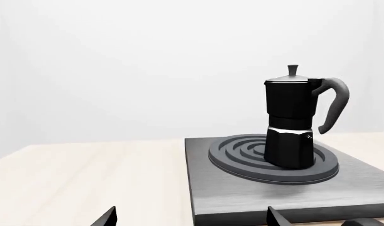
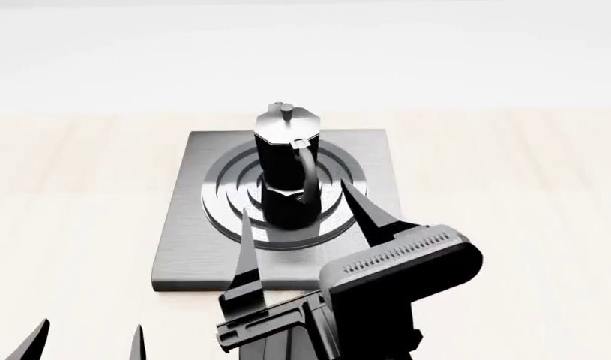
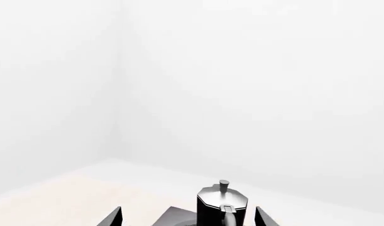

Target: Put the moka pot on the stove.

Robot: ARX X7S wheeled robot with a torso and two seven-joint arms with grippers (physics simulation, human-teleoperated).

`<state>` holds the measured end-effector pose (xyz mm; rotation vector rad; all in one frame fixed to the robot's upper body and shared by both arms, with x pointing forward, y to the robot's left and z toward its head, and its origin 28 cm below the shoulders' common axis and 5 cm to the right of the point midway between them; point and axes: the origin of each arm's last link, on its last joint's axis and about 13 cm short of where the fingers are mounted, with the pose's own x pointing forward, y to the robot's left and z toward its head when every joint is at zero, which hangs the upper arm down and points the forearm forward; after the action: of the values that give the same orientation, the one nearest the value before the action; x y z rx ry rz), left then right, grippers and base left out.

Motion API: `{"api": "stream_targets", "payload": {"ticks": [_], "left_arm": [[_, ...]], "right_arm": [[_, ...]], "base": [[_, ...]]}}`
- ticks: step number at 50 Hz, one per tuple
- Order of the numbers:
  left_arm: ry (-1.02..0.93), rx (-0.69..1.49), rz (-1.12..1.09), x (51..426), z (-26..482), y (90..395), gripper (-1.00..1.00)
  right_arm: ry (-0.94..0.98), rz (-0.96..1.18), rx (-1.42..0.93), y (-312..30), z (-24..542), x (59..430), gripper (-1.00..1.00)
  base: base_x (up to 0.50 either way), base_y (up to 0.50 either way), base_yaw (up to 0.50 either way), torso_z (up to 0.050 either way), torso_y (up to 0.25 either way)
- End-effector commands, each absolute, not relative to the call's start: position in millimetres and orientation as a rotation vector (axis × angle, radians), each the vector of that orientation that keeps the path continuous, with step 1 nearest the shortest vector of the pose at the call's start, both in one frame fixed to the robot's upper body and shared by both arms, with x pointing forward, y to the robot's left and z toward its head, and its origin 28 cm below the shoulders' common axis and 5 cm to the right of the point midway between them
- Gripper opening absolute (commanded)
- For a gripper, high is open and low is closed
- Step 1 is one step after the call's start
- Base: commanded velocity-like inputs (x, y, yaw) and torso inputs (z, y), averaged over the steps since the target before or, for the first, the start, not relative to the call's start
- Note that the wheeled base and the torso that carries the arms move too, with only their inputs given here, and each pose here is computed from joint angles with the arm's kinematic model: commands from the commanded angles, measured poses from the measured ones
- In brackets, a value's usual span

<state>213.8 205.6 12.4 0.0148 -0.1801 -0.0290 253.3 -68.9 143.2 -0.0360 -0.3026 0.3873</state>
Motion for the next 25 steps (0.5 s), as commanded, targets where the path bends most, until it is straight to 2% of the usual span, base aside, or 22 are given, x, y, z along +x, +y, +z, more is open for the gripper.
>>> {"api": "stream_targets", "payload": {"ticks": [1,25], "left_arm": [[-0.188,0.001,-0.03,214.1,12.4,205.5,1.0],[-0.188,-0.001,-0.029,214.1,12.4,205.4,1.0]], "right_arm": [[-0.335,0.395,-0.04,-67.8,148.4,241.9,1.0],[-0.364,0.404,-0.068,-65.0,143.6,223.6,1.0]], "base": [[0.0,0.0,0.0,0.0,0.0],[0.0,0.0,0.0,0.0,0.0]]}}
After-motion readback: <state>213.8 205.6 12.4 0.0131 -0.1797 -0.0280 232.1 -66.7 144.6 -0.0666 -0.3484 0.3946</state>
